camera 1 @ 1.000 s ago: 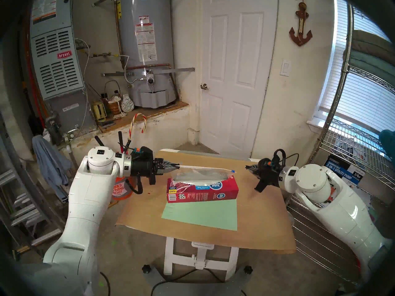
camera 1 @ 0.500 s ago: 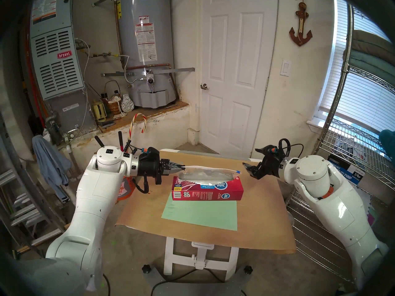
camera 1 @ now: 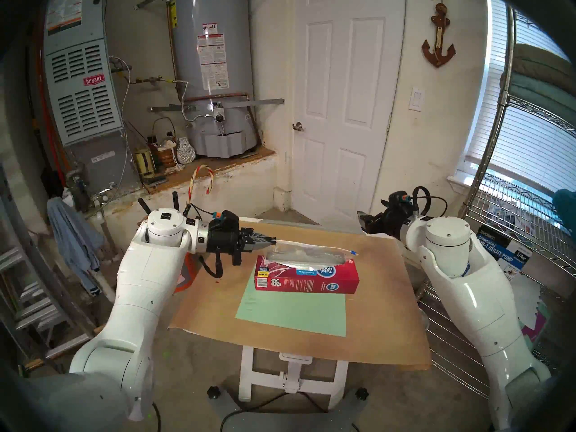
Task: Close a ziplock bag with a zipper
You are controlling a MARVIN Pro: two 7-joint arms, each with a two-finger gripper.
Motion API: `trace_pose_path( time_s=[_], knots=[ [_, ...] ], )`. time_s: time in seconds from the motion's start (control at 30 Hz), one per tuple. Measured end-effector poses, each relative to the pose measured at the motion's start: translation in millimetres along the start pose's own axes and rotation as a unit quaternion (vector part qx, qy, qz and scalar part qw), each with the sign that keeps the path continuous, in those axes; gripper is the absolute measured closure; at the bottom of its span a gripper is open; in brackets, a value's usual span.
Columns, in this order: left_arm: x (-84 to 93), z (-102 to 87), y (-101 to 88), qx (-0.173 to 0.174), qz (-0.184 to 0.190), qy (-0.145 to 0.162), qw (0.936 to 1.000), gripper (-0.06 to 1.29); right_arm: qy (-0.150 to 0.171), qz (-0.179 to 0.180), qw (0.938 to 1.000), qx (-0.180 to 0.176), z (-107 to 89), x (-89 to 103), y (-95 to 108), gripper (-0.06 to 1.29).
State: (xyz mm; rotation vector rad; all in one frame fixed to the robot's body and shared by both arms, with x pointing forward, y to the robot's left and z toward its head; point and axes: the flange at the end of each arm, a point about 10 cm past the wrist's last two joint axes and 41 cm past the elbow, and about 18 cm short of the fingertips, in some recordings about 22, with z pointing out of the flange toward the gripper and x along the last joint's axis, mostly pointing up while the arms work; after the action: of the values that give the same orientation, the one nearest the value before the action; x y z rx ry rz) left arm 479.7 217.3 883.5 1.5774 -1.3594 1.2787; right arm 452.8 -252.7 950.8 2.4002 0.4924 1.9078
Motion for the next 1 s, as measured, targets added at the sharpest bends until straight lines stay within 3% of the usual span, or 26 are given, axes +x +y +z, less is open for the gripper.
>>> trace_pose_path(
  time_s=[0.23, 0.4, 0.67, 0.73, 0.8, 0.83, 1.0],
  knots=[
    [0.3, 3.0, 0.0, 0.002, -0.001, 0.001, 1.0000, 1.26, 0.014, 0.043, 0.9975, -0.055, 8.1, 3.9, 0, 0.00],
    [0.5, 4.7, -0.5, 0.007, -0.007, 0.004, 0.9999, 1.25, 0.020, 0.073, 0.9923, -0.098, 13.5, 2.9, 1, 0.00],
    [3.4, 5.5, -1.3, 0.015, -0.018, 0.011, 0.9997, 1.06, 0.027, 0.115, 0.9774, -0.176, 21.7, -2.2, 2, 0.00],
    [5.4, 4.5, -2.1, 0.019, -0.020, 0.015, 0.9995, 0.77, 0.029, 0.123, 0.9734, -0.191, 23.0, -2.6, 1, 0.00],
    [8.7, 2.5, -3.4, 0.025, -0.023, 0.025, 0.9991, 0.11, 0.031, 0.131, 0.9686, -0.209, 24.1, -2.6, 0, 0.00],
    [10.9, 0.8, -4.5, 0.029, -0.026, 0.033, 0.9987, -0.04, 0.032, 0.136, 0.9656, -0.219, 24.6, -2.5, 0, 0.00],
    [25.7, -8.8, -14.4, 0.072, -0.032, 0.081, 0.9936, -0.03, 0.035, 0.159, 0.9512, -0.262, 26.0, -1.5, -3, 0.00]
  ],
)
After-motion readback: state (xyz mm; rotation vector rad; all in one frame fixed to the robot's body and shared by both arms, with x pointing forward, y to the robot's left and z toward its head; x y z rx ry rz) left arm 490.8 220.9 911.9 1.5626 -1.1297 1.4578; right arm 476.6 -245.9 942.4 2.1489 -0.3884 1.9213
